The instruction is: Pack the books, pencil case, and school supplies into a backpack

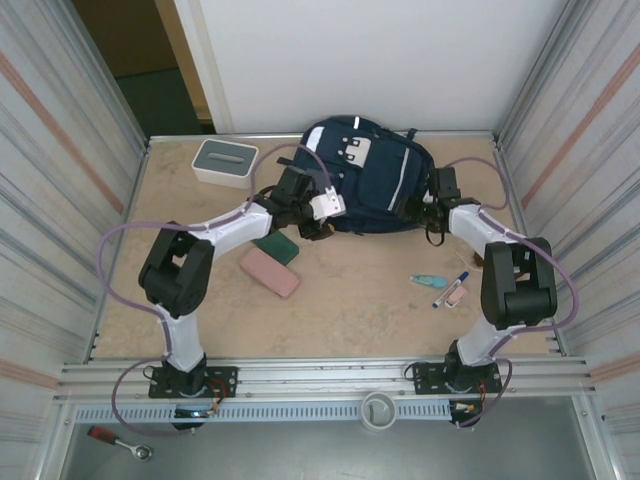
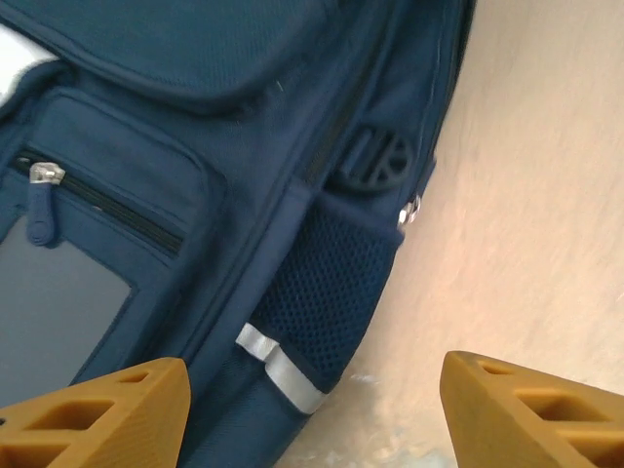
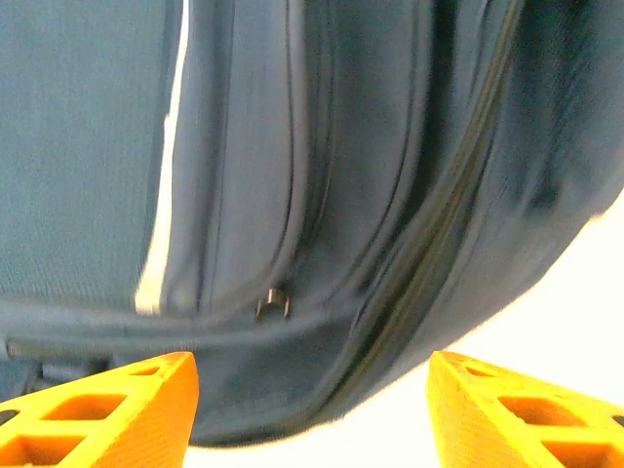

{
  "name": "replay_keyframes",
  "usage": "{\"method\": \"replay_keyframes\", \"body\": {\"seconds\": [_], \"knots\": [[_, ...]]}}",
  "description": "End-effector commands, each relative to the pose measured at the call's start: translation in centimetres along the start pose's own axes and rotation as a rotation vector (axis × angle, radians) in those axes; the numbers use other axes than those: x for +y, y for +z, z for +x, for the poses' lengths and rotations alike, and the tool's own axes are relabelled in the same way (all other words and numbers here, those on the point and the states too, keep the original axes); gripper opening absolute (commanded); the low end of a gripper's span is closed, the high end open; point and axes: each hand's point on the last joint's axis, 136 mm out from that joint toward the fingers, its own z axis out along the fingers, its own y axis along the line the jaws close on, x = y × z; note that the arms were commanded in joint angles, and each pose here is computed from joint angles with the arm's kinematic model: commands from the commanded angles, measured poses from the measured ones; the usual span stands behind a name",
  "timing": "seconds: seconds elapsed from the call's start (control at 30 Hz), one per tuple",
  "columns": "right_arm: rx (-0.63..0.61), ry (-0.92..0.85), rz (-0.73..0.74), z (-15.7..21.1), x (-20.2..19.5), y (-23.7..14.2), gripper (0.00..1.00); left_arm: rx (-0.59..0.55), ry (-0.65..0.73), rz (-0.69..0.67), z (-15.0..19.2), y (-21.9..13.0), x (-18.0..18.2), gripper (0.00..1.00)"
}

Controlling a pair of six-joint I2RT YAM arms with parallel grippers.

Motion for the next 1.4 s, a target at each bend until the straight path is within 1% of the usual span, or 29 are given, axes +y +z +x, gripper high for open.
{"method": "replay_keyframes", "body": {"seconds": [0.0,0.13,0.23,0.27,0.3,0.37,0.43,0.47,0.57,0.63,0.7,0.8,0.87,0.97,1.03,1.1,1.17,1.27,1.37], "knots": [[0.039,-0.016,-0.040,1.9,0.2,-0.9,0.62,0.094,0.278,-0.005,1.7,1.9,0.4,0.68],[0.052,-0.017,-0.076,3.3,0.6,-1.7,0.63,0.112,0.347,0.008,1.9,3.9,0.4,0.65],[0.049,-0.071,-0.111,4.0,1.6,-2.2,0.63,0.116,0.374,-0.005,1.8,5.1,0.5,0.59],[0.044,-0.105,-0.126,4.3,2.0,-2.4,0.63,0.124,0.377,0.014,2.5,6.2,-0.3,0.55],[0.037,-0.136,-0.139,4.6,2.4,-2.6,0.64,0.123,0.375,0.005,2.5,6.5,-0.2,0.51],[-0.003,-0.207,-0.160,5.0,3.0,-3.1,0.64,0.108,0.357,-0.010,2.2,6.7,-0.2,0.37],[-0.071,-0.289,-0.193,5.4,3.8,-3.8,0.65,0.073,0.302,-0.025,1.3,6.0,0.2,0.22],[-0.112,-0.336,-0.208,5.5,4.3,-4.4,0.65,0.037,0.260,-0.022,0.6,5.3,0.4,0.16],[-0.230,-0.477,-0.241,5.9,6.0,-5.6,0.65,-0.104,0.113,0.023,-2.7,1.7,1.3,0.07],[-0.301,-0.585,-0.276,6.3,7.6,-6.1,0.65,-0.184,0.004,0.111,-4.2,-0.5,1.5,0.03],[-0.346,-0.670,-0.312,6.8,9.3,-6.0,0.65,-0.236,-0.068,0.176,-5.2,-2.1,1.7,0.03],[-0.418,-0.754,-0.325,7.3,11.0,-4.8,0.64,-0.273,-0.106,0.205,-5.8,-3.2,2.0,0.03],[-0.456,-0.772,-0.357,7.7,12.1,-4.1,0.64,-0.283,-0.106,0.208,-6.0,-3.4,2.1,0.03],[-0.504,-0.767,-0.362,8.2,12.8,-2.8,0.63,-0.285,-0.116,0.212,-6.0,-3.4,2.2,0.02],[-0.533,-0.755,-0.341,8.4,13.0,-1.6,0.62,-0.286,-0.128,0.218,-6.0,-3.3,2.2,0.02],[-0.556,-0.783,-0.319,8.8,13.6,-0.6,0.62,-0.290,-0.133,0.227,-6.0,-3.2,2.1,0.02],[-0.600,-0.801,-0.263,8.6,14.0,0.1,0.60,-0.294,-0.138,0.233,-6.1,-3.2,2.1,0.02],[-0.671,-0.762,-0.202,7.6,13.7,1.0,0.59,-0.302,-0.141,0.237,-6.3,-3.2,2.0,0.02],[-0.677,-0.714,-0.143,7.0,13.1,1.7,0.59,-0.300,-0.142,0.236,-6.2,-3.2,2.1,0.02]]}}
